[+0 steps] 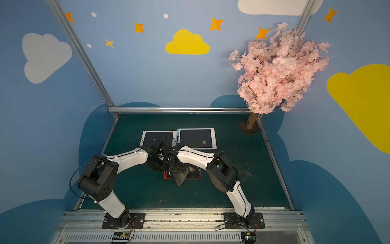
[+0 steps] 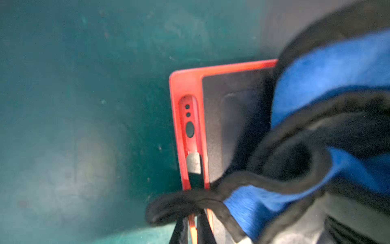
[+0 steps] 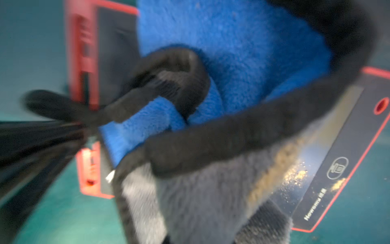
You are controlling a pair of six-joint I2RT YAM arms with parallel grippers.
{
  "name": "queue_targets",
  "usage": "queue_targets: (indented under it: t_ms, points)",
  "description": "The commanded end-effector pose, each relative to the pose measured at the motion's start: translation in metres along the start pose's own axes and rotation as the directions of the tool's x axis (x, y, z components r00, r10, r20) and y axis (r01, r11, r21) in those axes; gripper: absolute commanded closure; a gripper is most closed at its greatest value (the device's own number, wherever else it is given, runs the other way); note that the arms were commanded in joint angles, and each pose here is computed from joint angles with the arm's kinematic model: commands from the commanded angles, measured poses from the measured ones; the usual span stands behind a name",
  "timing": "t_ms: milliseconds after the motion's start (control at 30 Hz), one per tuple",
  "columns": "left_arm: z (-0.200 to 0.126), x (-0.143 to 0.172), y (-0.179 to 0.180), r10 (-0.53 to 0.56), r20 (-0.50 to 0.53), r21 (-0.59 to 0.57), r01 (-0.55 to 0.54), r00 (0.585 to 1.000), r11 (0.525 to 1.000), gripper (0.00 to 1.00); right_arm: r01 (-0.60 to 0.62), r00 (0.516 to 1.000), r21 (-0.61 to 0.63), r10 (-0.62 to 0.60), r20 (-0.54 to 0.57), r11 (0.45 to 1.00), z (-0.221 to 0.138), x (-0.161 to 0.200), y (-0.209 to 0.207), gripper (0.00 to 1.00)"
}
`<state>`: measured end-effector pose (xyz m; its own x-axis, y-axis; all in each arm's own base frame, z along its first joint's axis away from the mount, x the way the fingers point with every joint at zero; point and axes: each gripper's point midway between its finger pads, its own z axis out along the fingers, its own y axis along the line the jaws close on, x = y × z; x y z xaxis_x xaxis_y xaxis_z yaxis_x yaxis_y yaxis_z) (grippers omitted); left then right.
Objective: Wipe the drawing tablet
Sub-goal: Wipe the dirt from the drawing tablet.
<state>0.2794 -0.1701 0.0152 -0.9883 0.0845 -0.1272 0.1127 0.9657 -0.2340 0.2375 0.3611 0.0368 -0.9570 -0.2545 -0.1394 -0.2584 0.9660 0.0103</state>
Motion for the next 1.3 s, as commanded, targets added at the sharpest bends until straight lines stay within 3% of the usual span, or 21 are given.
queue_targets:
  t_ms: [0,700,1267]
  points:
    - [0.017,0.022,0.001,-0.014,-0.079,0.008,0.015,0.997,1.0,0.89,-0.024,1.0,0.05,0.024,0.003,0.998,0.011,0.004,-0.013,1.0]
    - [0.013,0.027,0.012,-0.004,-0.086,-0.051,0.0,0.996,0.999,0.89,-0.192,0.977,0.224,0.207,-0.043,0.955,0.021,0.027,-0.139,1.0]
    - [0.009,0.027,0.013,0.002,-0.082,-0.059,-0.007,0.997,0.998,0.89,-0.321,0.943,0.307,0.332,0.016,0.896,-0.019,0.016,-0.23,1.0]
